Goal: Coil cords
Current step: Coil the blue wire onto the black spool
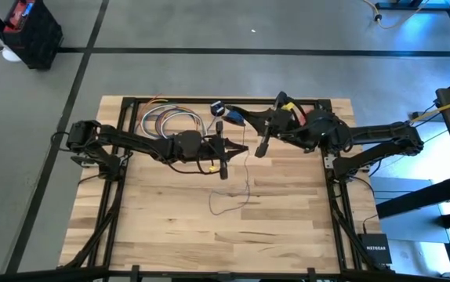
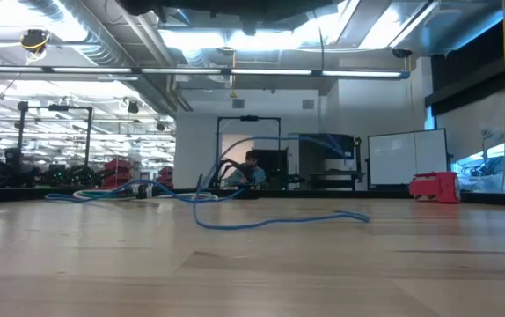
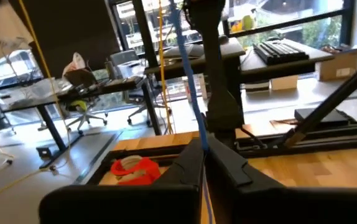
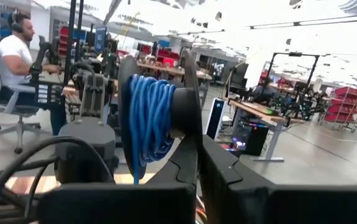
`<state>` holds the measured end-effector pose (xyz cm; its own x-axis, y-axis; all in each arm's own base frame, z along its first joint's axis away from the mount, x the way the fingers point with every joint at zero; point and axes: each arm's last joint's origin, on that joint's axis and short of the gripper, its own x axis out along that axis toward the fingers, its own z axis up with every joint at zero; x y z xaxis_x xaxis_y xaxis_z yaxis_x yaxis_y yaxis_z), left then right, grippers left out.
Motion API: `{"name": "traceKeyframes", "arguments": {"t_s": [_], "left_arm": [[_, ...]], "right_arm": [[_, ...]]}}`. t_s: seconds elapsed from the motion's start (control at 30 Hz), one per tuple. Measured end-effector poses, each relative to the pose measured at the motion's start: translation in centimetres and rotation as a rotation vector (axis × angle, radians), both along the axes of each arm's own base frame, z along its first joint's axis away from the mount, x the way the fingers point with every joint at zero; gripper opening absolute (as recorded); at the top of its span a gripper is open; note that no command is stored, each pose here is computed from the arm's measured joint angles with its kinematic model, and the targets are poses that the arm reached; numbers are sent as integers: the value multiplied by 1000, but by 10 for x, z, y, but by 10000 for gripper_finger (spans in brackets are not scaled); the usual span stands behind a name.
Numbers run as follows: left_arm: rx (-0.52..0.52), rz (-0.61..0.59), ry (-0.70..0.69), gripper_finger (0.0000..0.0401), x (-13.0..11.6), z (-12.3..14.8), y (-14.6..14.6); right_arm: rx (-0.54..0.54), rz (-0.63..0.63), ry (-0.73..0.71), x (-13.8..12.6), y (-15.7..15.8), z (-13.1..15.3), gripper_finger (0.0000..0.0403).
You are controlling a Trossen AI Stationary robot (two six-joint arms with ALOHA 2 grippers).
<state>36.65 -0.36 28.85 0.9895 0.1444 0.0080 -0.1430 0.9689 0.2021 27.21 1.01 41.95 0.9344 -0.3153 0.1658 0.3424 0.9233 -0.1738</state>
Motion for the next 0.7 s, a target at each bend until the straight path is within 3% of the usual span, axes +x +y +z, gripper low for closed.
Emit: {"name": "traceKeyframes", "arguments": {"t_s": [0.2, 0.33, 0.47, 0.7], "left_arm": [[-17, 6, 9, 2, 0, -1, 0], [-3, 89, 116, 4, -4, -6, 2], [6, 163, 236, 2, -10, -13, 4], [16, 178, 309, 2, -15, -17, 4]], "right_arm": [[-8, -3, -29, 0, 0, 3, 5], [-24, 12, 35, -3, 8, -1, 5], [-59, -52, 138, -7, 16, -8, 5], [-63, -17, 244, -11, 39, -32, 5]]}}
